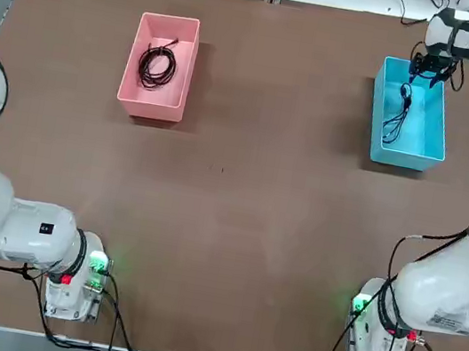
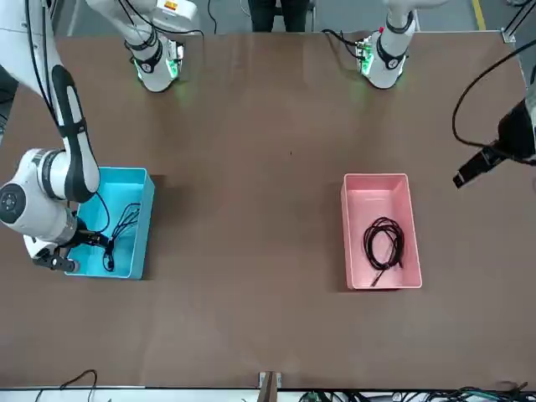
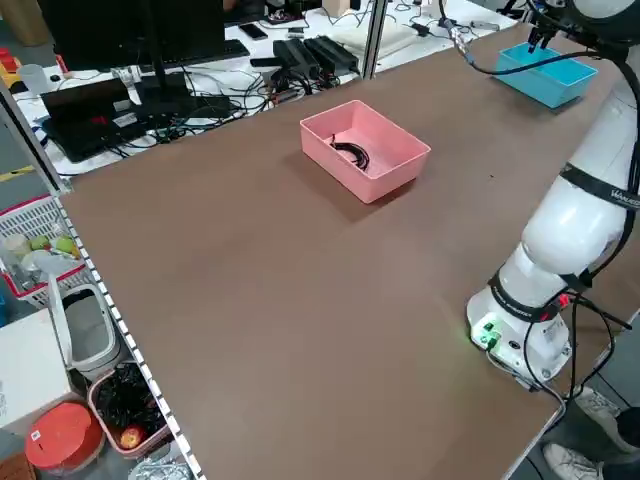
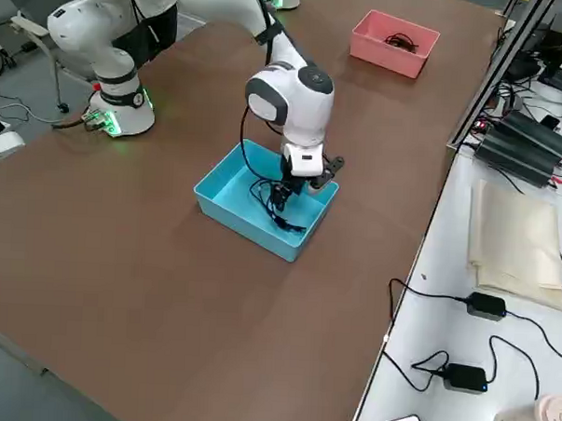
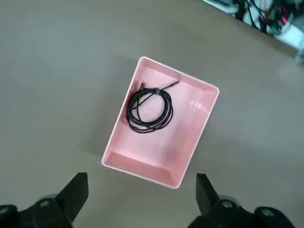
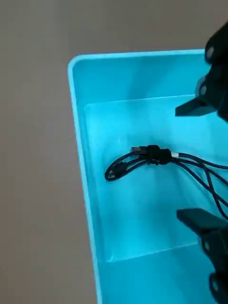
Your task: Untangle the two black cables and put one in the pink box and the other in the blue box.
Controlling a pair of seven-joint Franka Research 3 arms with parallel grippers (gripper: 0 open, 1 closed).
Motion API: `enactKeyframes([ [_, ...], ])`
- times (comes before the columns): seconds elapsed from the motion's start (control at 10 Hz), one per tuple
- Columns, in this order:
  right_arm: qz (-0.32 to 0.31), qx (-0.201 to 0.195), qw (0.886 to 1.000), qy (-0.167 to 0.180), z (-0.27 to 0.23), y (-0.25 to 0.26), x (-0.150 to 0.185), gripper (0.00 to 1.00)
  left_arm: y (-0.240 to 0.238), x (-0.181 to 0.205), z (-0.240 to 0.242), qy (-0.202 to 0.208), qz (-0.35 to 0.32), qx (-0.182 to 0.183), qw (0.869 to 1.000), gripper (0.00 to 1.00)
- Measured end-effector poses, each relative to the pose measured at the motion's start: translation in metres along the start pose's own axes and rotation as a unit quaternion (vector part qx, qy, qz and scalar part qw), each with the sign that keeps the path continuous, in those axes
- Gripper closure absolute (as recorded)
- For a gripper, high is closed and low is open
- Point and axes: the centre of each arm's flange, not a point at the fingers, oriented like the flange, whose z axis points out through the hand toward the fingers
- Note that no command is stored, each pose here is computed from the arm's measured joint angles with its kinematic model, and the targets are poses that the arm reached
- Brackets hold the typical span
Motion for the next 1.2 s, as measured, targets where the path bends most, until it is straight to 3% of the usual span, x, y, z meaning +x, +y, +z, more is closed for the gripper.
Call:
enactKeyframes([
  [0.1,0.0,0.0,1.0,0.0,-0.017,0.001,0.0,0.0,-0.001,-0.003,-0.002,-0.005,0.031,0.007,0.999,0.0],
  [0.4,-0.01,0.004,1.0,-0.01,-0.118,0.006,-0.016,0.0,0.024,-0.021,0.004,-0.02,0.086,0.054,0.995,0.0],
  [0.7,-0.023,0.005,0.999,-0.031,-0.233,-0.005,-0.041,0.0,0.023,-0.021,0.002,-0.02,0.089,0.055,0.994,0.0],
  [0.9,-0.024,0.006,0.999,-0.022,-0.295,-0.005,-0.053,0.0,0.014,-0.018,-0.002,-0.017,0.087,0.054,0.995,0.0],
  [1.2,-0.03,0.014,0.999,-0.011,-0.332,-0.009,-0.073,0.0,0.011,-0.018,-0.005,-0.016,0.085,0.054,0.995,0.0],
])
